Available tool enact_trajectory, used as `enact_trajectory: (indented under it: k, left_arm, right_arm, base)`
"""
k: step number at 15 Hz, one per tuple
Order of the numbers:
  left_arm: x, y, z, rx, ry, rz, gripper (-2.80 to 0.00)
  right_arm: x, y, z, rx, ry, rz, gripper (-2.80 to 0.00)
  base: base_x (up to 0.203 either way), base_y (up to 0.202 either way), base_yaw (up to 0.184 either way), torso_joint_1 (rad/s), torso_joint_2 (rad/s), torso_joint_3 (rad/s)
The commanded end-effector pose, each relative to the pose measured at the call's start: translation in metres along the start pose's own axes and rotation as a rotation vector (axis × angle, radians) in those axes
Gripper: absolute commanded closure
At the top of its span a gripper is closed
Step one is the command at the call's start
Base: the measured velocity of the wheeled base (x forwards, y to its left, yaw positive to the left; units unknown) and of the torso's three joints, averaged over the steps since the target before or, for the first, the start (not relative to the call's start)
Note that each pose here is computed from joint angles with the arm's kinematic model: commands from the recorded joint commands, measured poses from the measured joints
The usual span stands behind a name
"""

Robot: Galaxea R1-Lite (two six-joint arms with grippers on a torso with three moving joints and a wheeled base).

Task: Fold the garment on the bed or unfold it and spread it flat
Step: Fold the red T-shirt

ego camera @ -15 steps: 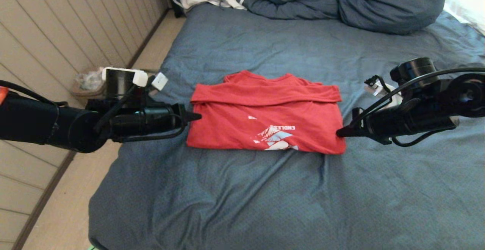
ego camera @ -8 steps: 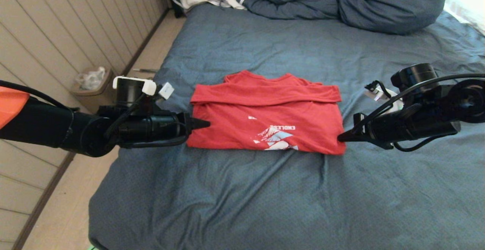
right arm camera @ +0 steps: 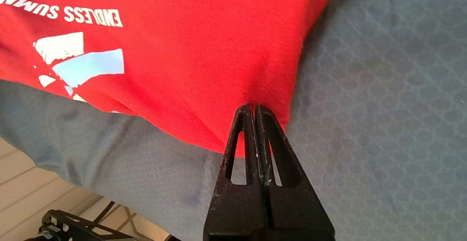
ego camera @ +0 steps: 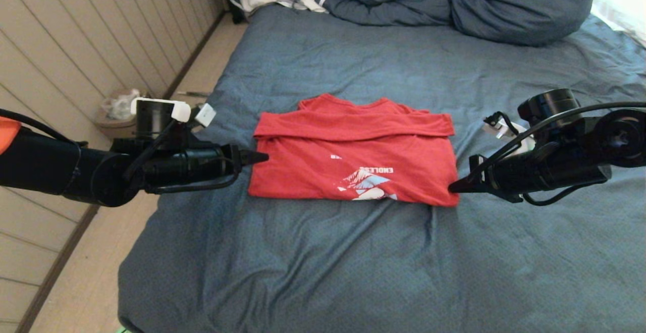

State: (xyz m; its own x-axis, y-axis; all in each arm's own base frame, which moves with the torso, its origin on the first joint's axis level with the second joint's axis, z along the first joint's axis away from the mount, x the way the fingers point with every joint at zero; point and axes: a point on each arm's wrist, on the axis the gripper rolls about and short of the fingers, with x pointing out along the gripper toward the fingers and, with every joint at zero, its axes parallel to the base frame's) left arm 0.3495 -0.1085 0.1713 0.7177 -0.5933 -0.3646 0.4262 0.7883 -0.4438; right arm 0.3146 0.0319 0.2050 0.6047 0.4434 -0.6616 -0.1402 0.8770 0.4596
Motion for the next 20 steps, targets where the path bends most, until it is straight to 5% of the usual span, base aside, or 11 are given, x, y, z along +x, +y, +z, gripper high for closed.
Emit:
enact_trajectory:
  k: [1, 5, 6, 14, 20]
  left_arm:
    - [0.006, 0.005, -0.008, -0.012, 0.023, -0.003, -2.80]
    - [0.026, -0.010, -0.029, -0.021, 0.097, -0.047, -2.80]
    - [0.025, -0.013, -0.027, -0.028, 0.092, -0.052, 0.00]
    - [0.030, -0.010, -0.029, -0.068, 0.101, -0.048, 0.00]
    - [0.032, -0.008, -0.033, -0.075, 0.114, -0.043, 0.00]
  right_arm:
    - [0.000, 0.000, -0.001, 0.004, 0.004, 0.001, 0.00]
    - [0.001, -0.001, -0.001, 0.003, 0.006, -0.001, 0.00]
    - [0.001, -0.001, -0.001, 0.004, 0.005, -0.001, 0.00]
    - [0.017, -0.009, -0.005, 0.011, 0.030, -0.006, 0.00]
    - [0.026, -0.014, -0.004, -0.031, -0.045, 0.015, 0.00]
  base:
    - [0.000, 0.000, 0.000, 0.000, 0.00, 0.000]
    - [0.000, 0.000, 0.000, 0.000, 0.00, 0.000]
    - [0.000, 0.000, 0.000, 0.000, 0.00, 0.000]
    - [0.000, 0.000, 0.000, 0.000, 0.00, 0.000]
    - [0.000, 0.000, 0.000, 0.000, 0.00, 0.000]
